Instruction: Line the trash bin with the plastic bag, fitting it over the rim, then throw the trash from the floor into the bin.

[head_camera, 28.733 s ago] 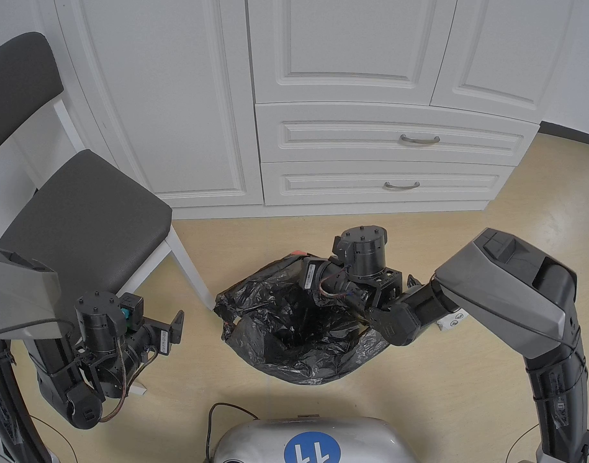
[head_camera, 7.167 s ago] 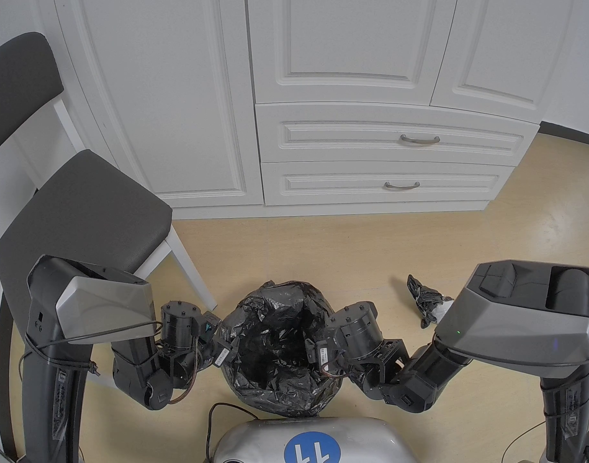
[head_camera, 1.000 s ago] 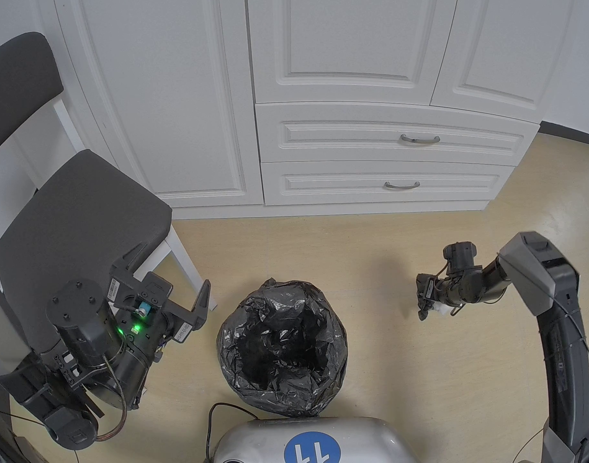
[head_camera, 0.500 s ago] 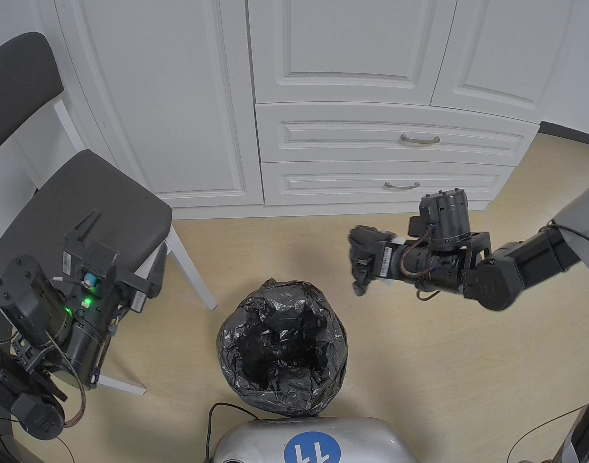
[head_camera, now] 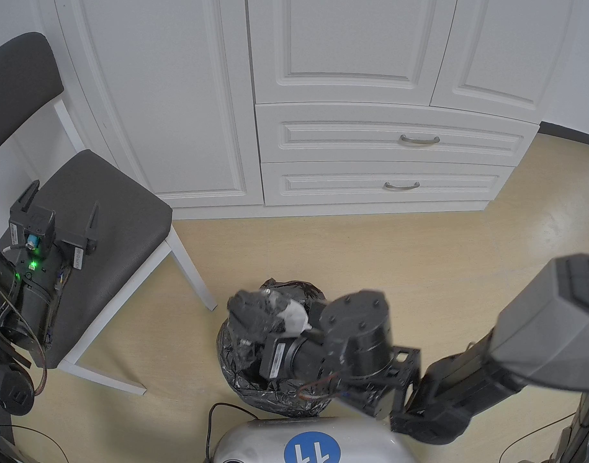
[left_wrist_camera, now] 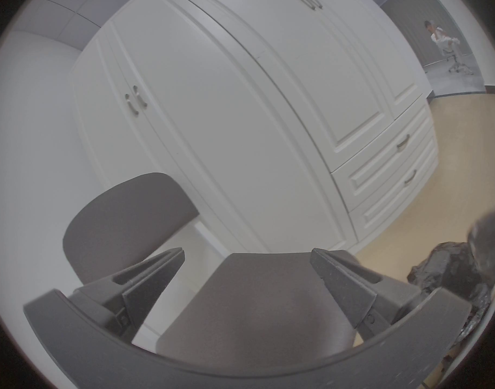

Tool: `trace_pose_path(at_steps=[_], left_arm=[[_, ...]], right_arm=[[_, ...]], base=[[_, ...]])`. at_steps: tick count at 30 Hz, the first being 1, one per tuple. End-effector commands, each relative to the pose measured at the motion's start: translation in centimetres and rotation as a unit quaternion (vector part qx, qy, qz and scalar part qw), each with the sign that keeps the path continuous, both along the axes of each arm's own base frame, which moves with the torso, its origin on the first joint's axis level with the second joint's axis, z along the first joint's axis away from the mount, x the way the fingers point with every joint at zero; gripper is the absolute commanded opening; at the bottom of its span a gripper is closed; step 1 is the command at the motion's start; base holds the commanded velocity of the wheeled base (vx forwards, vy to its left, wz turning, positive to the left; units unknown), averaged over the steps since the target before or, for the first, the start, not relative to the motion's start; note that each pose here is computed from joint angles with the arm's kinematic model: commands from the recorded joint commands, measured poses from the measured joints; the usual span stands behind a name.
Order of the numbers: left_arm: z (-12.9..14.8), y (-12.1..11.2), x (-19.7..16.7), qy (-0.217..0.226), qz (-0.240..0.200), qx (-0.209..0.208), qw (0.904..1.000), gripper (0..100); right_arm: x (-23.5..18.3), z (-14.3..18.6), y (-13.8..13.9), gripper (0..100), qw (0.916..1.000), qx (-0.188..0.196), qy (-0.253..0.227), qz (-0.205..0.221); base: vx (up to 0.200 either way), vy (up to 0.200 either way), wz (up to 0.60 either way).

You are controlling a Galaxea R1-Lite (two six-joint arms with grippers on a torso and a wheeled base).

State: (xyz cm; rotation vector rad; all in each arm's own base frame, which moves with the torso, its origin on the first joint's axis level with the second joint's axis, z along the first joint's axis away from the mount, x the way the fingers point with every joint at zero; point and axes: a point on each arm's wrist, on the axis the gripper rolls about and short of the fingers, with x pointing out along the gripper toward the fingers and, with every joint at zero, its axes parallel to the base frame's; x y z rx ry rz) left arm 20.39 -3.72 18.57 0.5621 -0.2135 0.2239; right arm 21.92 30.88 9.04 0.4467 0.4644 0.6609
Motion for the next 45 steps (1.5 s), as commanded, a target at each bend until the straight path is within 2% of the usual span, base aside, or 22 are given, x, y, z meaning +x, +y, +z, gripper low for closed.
trace_pose_path(at_steps=[1,9,13,18,20,27,30,32,45], left_arm=[[1.1,2.0,0.0,-0.024,0.043,-0.001,0.9988,100],[1.3,2.1,-0.1,-0.030,0.046,-0.002,0.9985,100],[1.5,2.1,-0.1,-0.033,0.046,-0.002,0.9984,100],[1.6,2.2,-0.3,-0.037,0.046,-0.003,0.9982,100],[1.6,2.2,-0.4,-0.037,0.046,-0.003,0.9982,100],[1.5,2.1,-0.5,-0.036,0.044,-0.003,0.9984,100],[1.6,2.1,-0.6,-0.038,0.044,-0.003,0.9983,100],[1.7,2.1,-0.6,-0.040,0.043,-0.003,0.9983,100],[1.8,2.0,-0.8,-0.043,0.041,-0.004,0.9982,100]], right_arm=[[-0.7,-8.4,1.7,0,0.9964,-0.061,0.059,0.007],[0.6,-11.1,2.0,0,0.9963,-0.059,0.061,-0.007],[1.7,-11.8,2.4,0,0.9976,-0.044,0.050,-0.020],[3.2,-12.6,2.8,0,0.9988,0.017,0.002,-0.045],[3.5,-13.2,3.0,0,0.9980,0.022,-0.010,-0.059],[3.8,-14.0,3.0,0,0.9977,0.016,-0.012,-0.064],[4.6,-14.5,3.4,0,0.9964,0.020,-0.021,-0.080],[5.0,-14.9,3.4,0,0.9953,0.013,-0.029,-0.092],[5.4,-16.4,3.8,0,0.9933,-0.016,-0.049,-0.104]], base=[[0.000,0.000,0.00],[0.000,0.000,0.00],[0.000,0.000,0.00],[0.000,0.000,0.00],[0.000,0.000,0.00],[0.000,0.000,0.00],[0.000,0.000,0.00],[0.000,0.000,0.00],[0.000,0.000,0.00]])
